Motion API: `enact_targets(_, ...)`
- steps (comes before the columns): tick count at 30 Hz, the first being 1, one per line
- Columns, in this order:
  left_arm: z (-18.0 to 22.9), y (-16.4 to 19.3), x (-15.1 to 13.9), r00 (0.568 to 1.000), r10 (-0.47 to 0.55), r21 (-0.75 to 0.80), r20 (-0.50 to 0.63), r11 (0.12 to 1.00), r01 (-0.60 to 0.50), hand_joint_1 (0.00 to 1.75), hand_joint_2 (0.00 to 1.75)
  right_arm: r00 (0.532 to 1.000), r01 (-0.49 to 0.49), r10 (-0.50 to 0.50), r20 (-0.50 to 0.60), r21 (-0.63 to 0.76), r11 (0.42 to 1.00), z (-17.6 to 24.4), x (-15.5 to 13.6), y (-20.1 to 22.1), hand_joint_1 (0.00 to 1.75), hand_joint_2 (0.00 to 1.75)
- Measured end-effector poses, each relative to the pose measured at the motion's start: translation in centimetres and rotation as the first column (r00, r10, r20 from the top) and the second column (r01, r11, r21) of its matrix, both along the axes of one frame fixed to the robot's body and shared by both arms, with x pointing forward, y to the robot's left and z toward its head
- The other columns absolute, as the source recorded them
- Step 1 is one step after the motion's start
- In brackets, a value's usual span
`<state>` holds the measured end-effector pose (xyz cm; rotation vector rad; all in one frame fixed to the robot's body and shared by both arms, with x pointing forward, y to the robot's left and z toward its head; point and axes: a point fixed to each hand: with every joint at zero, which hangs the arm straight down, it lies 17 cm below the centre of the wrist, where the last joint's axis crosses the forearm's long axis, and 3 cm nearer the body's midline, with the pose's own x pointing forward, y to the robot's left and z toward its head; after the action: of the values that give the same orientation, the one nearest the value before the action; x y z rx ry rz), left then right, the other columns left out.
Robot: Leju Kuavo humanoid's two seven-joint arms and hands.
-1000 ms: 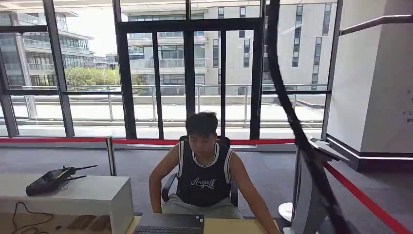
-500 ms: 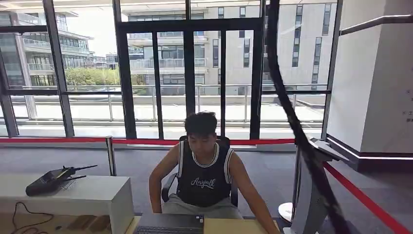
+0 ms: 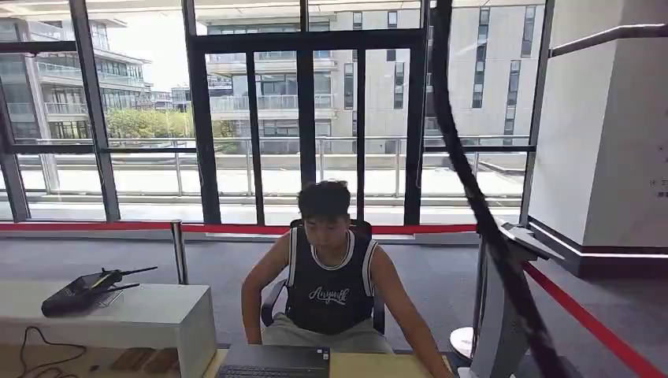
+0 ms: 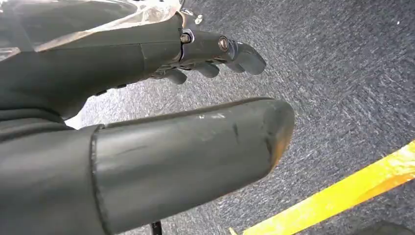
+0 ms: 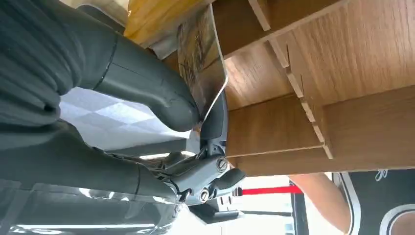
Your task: Pass the card to the sensor for recognition and then transmit it.
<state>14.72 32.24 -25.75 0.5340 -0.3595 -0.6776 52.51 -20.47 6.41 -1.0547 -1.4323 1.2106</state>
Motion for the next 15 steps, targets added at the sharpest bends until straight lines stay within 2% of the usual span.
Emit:
enact_targets(10,0.0,-0.3,0.0,1.000,-0.004,-0.003,0.001,1.000,0.004,0.00,0.00,0.995,0.034,-0.036,0.089,0.029,0.999,2.7,1.1,-0.8,1.75,1.75)
enact_targets(15,0.0,-0.4,0.2,1.000,-0.014,-0.002,0.003,1.000,0.014,0.00,0.00,0.977,0.073,-0.085,0.193,0.070,0.995,6.8,2.3,-2.2,1.75,1.75)
